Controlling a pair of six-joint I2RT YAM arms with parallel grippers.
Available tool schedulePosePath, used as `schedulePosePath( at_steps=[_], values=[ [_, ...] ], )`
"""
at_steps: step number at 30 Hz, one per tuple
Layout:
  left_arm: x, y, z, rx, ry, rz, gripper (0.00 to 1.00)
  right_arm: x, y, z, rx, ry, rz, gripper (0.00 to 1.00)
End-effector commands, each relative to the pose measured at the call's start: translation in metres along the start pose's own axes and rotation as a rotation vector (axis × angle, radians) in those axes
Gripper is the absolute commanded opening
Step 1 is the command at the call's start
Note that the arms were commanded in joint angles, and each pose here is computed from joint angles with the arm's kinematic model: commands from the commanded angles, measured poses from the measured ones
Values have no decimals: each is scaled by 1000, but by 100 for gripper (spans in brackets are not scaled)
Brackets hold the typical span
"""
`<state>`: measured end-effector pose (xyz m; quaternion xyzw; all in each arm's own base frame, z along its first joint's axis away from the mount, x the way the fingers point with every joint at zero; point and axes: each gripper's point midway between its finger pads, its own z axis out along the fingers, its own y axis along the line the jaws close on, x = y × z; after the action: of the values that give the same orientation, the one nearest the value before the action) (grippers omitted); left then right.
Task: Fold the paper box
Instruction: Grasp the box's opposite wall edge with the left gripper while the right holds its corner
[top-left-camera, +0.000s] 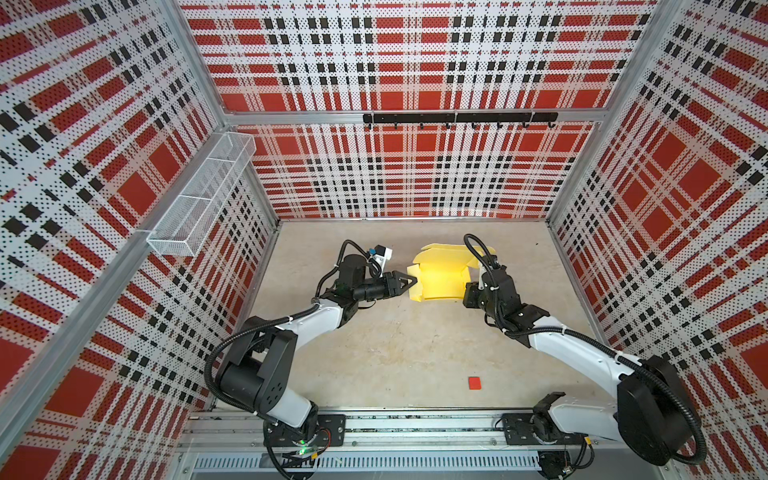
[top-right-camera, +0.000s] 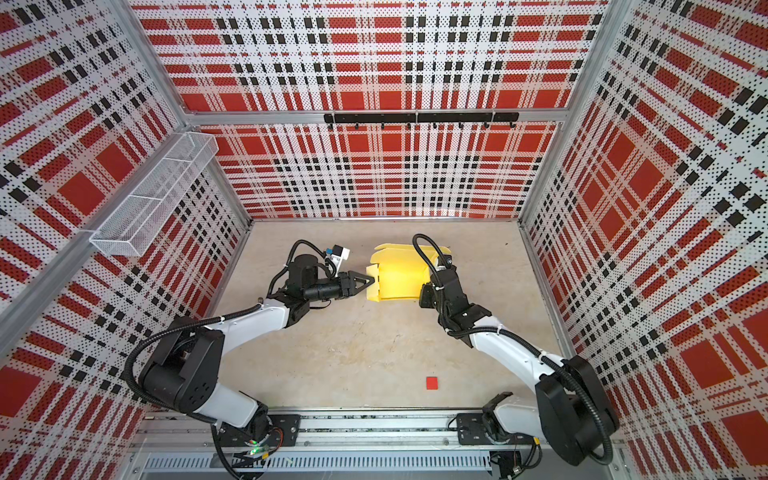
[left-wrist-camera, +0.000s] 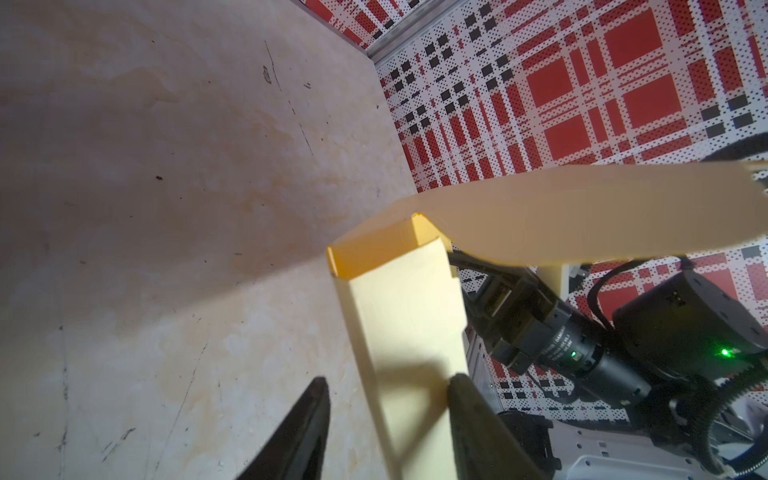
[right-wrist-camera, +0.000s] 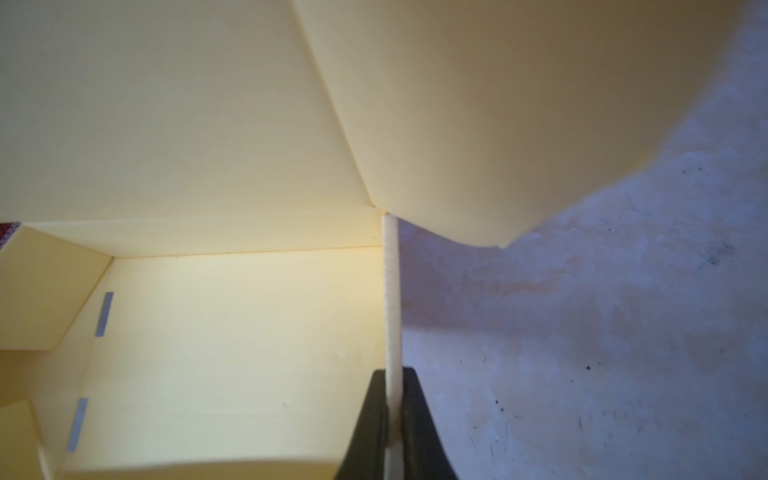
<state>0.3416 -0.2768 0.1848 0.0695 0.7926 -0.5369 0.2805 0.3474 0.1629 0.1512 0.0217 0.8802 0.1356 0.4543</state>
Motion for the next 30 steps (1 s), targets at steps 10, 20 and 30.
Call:
schedulePosePath(
  at_steps=[10, 20, 30],
  values=[
    [2, 13, 6, -104, 3, 17, 40, -5, 12, 7, 93, -48, 23, 0],
    [12, 20, 14, -165, 38, 46, 43, 1, 16, 14, 206, -30, -1, 0],
    [18, 38, 23, -264, 64, 44, 39, 14, 25, 29, 261, -8, -10, 0]
  ],
)
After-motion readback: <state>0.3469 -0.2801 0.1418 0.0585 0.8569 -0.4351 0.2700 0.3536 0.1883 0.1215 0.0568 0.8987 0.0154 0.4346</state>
